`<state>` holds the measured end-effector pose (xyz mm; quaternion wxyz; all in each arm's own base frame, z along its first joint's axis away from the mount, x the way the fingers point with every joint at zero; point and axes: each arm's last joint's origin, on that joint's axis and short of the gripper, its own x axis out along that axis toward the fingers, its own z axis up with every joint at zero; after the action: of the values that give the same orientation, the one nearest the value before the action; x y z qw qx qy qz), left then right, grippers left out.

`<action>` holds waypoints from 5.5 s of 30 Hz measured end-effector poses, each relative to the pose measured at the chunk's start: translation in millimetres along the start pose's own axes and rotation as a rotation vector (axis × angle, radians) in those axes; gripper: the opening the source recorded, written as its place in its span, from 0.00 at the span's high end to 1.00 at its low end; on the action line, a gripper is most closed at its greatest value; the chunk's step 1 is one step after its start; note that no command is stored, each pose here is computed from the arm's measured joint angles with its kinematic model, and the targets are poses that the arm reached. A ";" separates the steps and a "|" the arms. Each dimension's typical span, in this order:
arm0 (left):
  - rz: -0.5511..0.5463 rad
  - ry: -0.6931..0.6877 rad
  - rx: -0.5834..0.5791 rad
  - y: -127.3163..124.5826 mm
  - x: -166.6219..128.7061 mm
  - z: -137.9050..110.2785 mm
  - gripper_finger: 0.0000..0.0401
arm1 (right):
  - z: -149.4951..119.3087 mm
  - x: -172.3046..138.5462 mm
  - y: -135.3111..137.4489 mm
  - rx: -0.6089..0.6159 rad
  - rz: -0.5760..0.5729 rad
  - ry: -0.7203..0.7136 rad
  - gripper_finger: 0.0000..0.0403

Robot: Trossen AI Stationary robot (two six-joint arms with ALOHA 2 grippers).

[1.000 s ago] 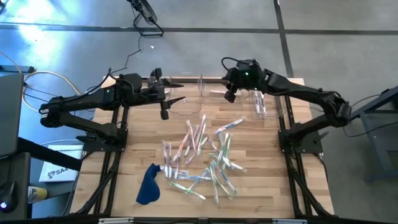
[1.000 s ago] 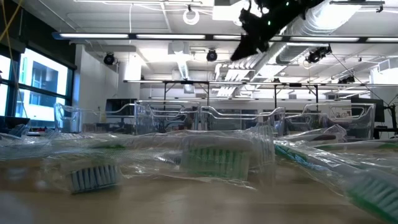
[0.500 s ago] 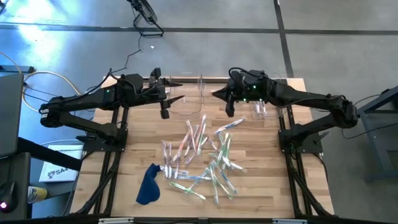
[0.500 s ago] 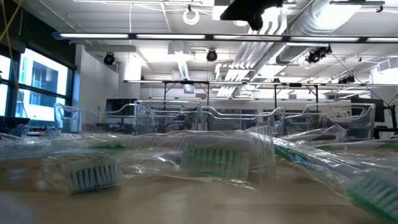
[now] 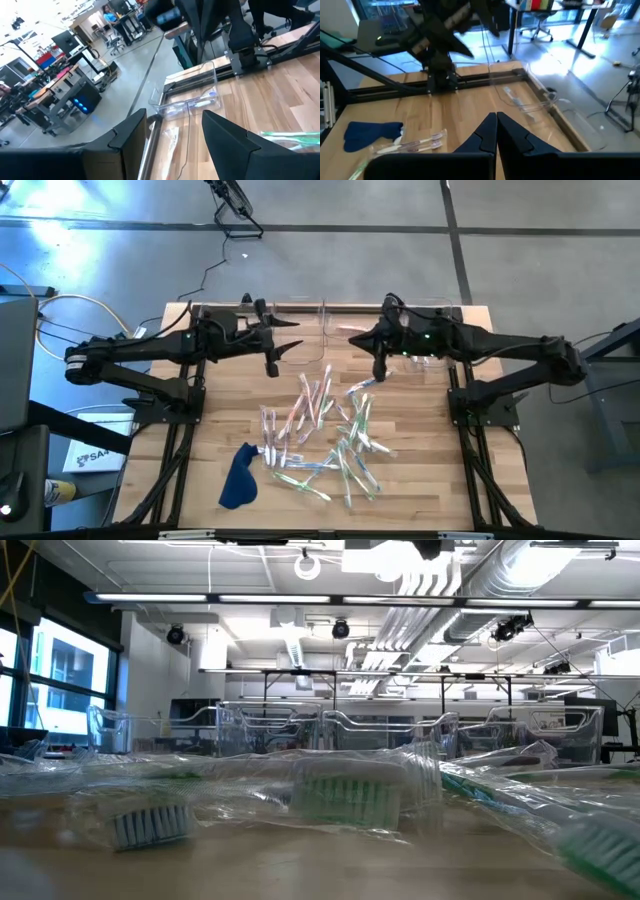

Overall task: Pick & Place Toothbrushes
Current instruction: Put the blue toothbrush into the left transparent bin

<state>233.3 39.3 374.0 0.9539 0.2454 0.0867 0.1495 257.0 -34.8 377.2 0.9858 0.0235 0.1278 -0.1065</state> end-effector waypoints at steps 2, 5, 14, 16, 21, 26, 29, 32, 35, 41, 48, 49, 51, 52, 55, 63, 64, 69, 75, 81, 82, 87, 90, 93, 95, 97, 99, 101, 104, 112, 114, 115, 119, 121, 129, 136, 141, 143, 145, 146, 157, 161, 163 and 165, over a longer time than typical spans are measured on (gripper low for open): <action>0.002 -0.004 -0.001 -0.2 0.1 -0.2 0.53 | 2.5 -10.2 -0.1 -0.009 -0.008 -0.015 1.00; 0.006 -0.025 -0.002 -0.9 -0.2 2.2 0.53 | -3.1 -25.4 -1.8 0.008 -0.007 -0.041 1.00; 0.047 -0.154 0.049 -1.3 -3.0 17.0 0.53 | -44.8 -58.2 -6.5 0.200 0.015 -0.229 1.00; 0.040 -0.150 0.079 -2.1 -2.9 16.7 0.53 | -52.8 -59.2 -6.5 0.207 0.014 -0.227 1.00; 0.030 -0.156 0.105 -5.5 -3.7 18.4 0.53 | -59.3 -57.9 -7.9 0.188 -0.035 -0.225 1.00; 0.008 -0.126 0.126 -7.6 -2.8 15.2 0.53 | -59.4 -58.2 -3.1 0.135 -0.010 -0.222 1.00; -0.002 -0.111 0.125 -9.8 1.1 13.0 0.53 | -59.6 -59.3 -1.3 0.130 0.001 -0.220 1.00; -0.017 -0.113 0.129 -10.4 0.9 12.7 0.53 | -63.8 -58.4 2.4 0.127 0.034 -0.171 1.00; -0.031 -0.098 0.138 -11.3 0.6 11.1 0.53 | -73.1 -51.9 9.2 0.109 0.058 -0.079 1.00; -0.090 -0.012 0.128 -16.3 0.9 2.2 0.53 | -85.5 -46.8 18.9 0.073 0.110 0.042 1.00; -0.129 -0.037 0.110 -19.5 0.0 4.2 0.53 | -103.9 -37.9 21.0 0.107 0.117 0.223 1.00; -0.133 -0.044 0.110 -21.2 -0.5 5.6 0.53 | -105.6 -36.0 21.3 0.105 0.113 0.237 1.00; -0.132 -0.049 0.111 -24.4 -1.6 7.7 0.53 | -107.5 -32.2 21.8 0.120 0.108 0.251 1.00; -0.132 -0.052 0.112 -26.6 -2.3 9.2 0.53 | -108.3 -30.8 22.1 0.130 0.106 0.258 1.00; -0.137 -0.058 0.109 -34.7 -5.4 13.8 0.53 | -111.7 -27.3 22.8 0.146 0.103 0.286 1.00; -0.149 -0.068 0.112 -55.6 -15.4 24.6 0.53 | -123.4 -18.3 24.6 0.128 0.111 0.387 1.00; -0.152 -0.070 0.112 -56.6 -15.9 25.1 0.53 | -125.2 -17.5 24.7 0.126 0.108 0.402 1.00; -0.153 -0.069 0.093 -56.9 -16.1 25.2 0.53 | -127.4 -14.9 25.9 0.132 0.131 0.422 1.00; -0.153 -0.066 0.052 -56.6 -15.9 25.1 0.53 | -125.9 -14.3 26.0 0.165 0.124 0.406 1.00; -0.154 -0.065 0.043 -56.6 -15.9 25.1 0.53 | -125.4 -14.1 26.4 0.159 0.139 0.403 1.00; -0.155 -0.065 0.035 -56.6 -15.9 25.1 0.53 | -125.4 -14.2 26.6 0.157 0.147 0.404 1.00; -0.173 -0.068 -0.031 -57.1 -16.0 25.4 0.53 | -125.5 -14.1 26.6 0.074 0.164 0.398 1.00; -0.208 -0.080 -0.065 -58.0 -16.2 25.8 0.53 | -128.2 -10.6 27.2 0.038 0.168 0.412 1.00; -0.250 -0.098 -0.079 -59.2 -16.6 26.5 0.53 | -133.5 -4.2 28.2 0.025 0.166 0.444 1.00; -0.262 -0.104 -0.079 -59.5 -16.7 26.6 0.53 | -138.8 2.3 27.4 0.003 0.152 0.474 1.00; -0.262 -0.103 -0.079 -59.5 -16.7 26.6 0.53 | -146.3 9.8 27.1 -0.034 0.129 0.514 1.00; -0.260 -0.102 -0.079 -59.4 -16.7 26.6 0.53 | -153.8 16.7 26.2 -0.070 0.085 0.553 1.00; -0.259 -0.102 -0.079 -59.4 -16.6 26.5 0.53 | -160.9 22.9 24.2 -0.119 0.030 0.589 1.00; -0.259 -0.102 -0.079 -59.4 -16.6 26.5 0.53 | -170.5 31.5 19.7 -0.185 -0.038 0.638 1.00; -0.271 -0.075 -0.069 -60.7 -16.6 23.9 0.53 | -195.0 43.9 6.9 -0.301 -0.043 0.812 1.00; -0.271 -0.074 -0.069 -60.8 -16.6 23.8 0.53 | -198.0 43.9 5.8 -0.345 -0.033 0.841 0.99; -0.271 -0.074 -0.069 -60.7 -16.6 23.8 0.53 | -198.7 44.0 5.6 -0.361 -0.035 0.847 0.99; -0.270 -0.074 -0.069 -60.7 -16.6 23.8 0.53 | -194.8 44.9 -0.6 -0.386 -0.041 0.875 0.98; -0.266 -0.079 -0.071 -60.4 -16.6 24.4 0.53 | -186.8 46.9 -5.8 -0.376 -0.053 0.871 0.95; -0.265 -0.080 -0.071 -60.4 -16.6 24.5 0.53 | -161.9 54.3 -30.4 -0.312 0.029 0.840 0.86; -0.257 -0.099 -0.089 -59.4 -16.5 26.4 0.53 | -167.7 48.1 -48.3 -0.272 0.053 0.921 0.82; -0.239 -0.141 -0.122 -57.1 -16.6 30.8 0.53 | -181.1 55.0 -55.8 -0.268 0.061 0.995 0.81; -0.234 -0.152 -0.121 -56.6 -16.6 31.9 0.53 | -189.1 60.2 -56.0 -0.285 0.079 1.031 0.80; -0.233 -0.153 -0.117 -56.5 -16.7 32.0 0.53 | -197.6 65.0 -56.5 -0.298 0.086 1.070 0.79; -0.234 -0.150 -0.116 -56.6 -16.6 31.8 0.53 | -201.0 66.7 -56.5 -0.300 0.088 1.087 0.79; -0.238 -0.144 -0.114 -57.0 -16.6 31.1 0.53 | -209.9 71.5 -58.0 -0.376 0.130 1.124 0.72; -0.237 -0.144 -0.114 -56.9 -16.6 31.2 0.53 | -209.6 72.8 -57.2 -0.357 0.163 1.101 0.71; -0.238 -0.144 -0.114 -56.9 -16.6 31.2 0.53 | -210.6 73.8 -56.2 -0.342 0.187 1.094 0.71; -0.238 -0.145 -0.115 -56.9 -16.6 31.2 0.53 | -210.9 74.0 -56.0 -0.339 0.193 1.093 0.71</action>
<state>238.9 -27.5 374.3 0.9811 0.1887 0.0375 0.0221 262.7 -89.1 153.3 0.7717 -0.0717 0.6310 0.0333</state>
